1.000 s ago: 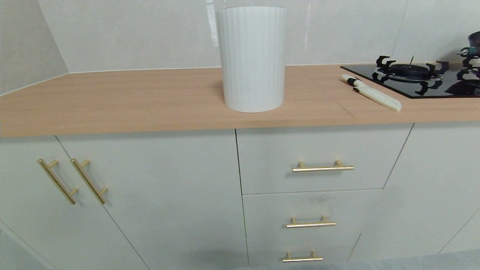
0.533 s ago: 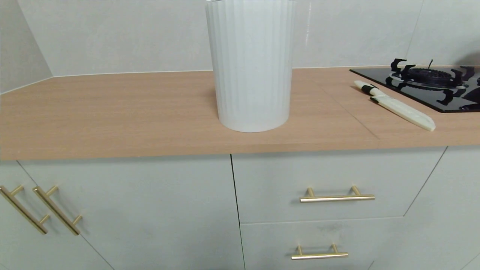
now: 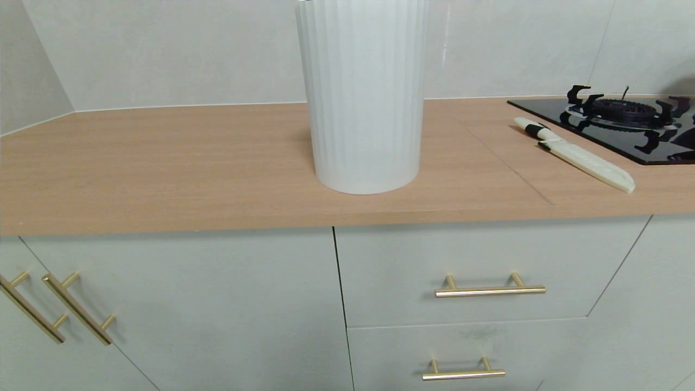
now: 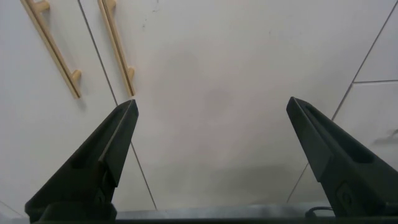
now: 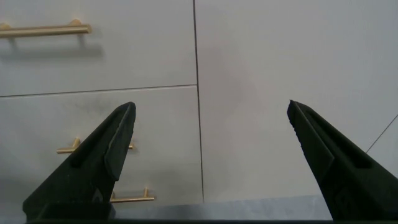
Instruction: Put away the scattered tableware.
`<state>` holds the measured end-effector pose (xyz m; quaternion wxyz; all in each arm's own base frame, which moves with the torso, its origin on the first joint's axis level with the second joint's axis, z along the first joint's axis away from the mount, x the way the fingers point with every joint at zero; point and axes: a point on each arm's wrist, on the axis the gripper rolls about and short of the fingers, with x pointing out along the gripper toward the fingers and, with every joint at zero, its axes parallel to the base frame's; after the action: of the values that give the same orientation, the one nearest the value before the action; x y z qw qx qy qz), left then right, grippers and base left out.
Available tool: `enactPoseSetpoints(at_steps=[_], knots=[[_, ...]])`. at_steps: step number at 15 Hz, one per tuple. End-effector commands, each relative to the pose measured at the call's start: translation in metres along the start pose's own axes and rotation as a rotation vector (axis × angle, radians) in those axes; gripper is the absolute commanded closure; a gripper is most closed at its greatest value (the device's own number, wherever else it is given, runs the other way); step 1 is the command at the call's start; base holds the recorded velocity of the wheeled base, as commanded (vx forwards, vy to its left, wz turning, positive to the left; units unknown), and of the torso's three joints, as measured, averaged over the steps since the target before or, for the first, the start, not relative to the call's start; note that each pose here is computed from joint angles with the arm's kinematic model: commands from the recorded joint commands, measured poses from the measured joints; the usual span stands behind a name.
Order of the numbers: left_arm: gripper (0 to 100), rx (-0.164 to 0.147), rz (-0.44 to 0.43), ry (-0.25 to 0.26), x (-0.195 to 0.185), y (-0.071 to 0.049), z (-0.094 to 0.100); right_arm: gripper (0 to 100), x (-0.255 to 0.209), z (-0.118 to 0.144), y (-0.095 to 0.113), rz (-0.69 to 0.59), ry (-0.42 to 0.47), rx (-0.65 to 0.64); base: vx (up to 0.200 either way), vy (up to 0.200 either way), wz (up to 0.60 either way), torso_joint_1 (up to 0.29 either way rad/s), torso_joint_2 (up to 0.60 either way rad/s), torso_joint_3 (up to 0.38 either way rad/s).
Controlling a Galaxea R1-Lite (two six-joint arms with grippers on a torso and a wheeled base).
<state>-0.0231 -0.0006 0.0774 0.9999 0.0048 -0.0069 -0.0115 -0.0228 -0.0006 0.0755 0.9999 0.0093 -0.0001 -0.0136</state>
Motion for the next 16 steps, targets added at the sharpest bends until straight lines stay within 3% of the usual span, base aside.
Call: enactPoseSetpoints(at_steps=[1, 6, 16], knots=[[0, 0.000, 0.000, 0.000, 0.0000, 0.0000, 0.0000, 0, 0.0001, 0.0000, 0.0000, 0.000, 0.002, 0.000, 0.000, 0.000, 0.00, 0.000, 0.00, 0.000], [0, -0.002, 0.000, 0.000, 0.0000, 0.0000, 0.0000, 0, 0.0001, 0.0000, 0.0000, 0.000, 0.002, 0.000, 0.000, 0.000, 0.00, 0.022, -0.19, -0.244], [0, -0.002, 0.002, 0.000, 0.0000, 0.0000, 0.0000, 0, 0.0001, 0.0000, 0.0000, 0.000, 0.002, 0.000, 0.000, 0.000, 0.00, 0.119, -0.49, -0.334]])
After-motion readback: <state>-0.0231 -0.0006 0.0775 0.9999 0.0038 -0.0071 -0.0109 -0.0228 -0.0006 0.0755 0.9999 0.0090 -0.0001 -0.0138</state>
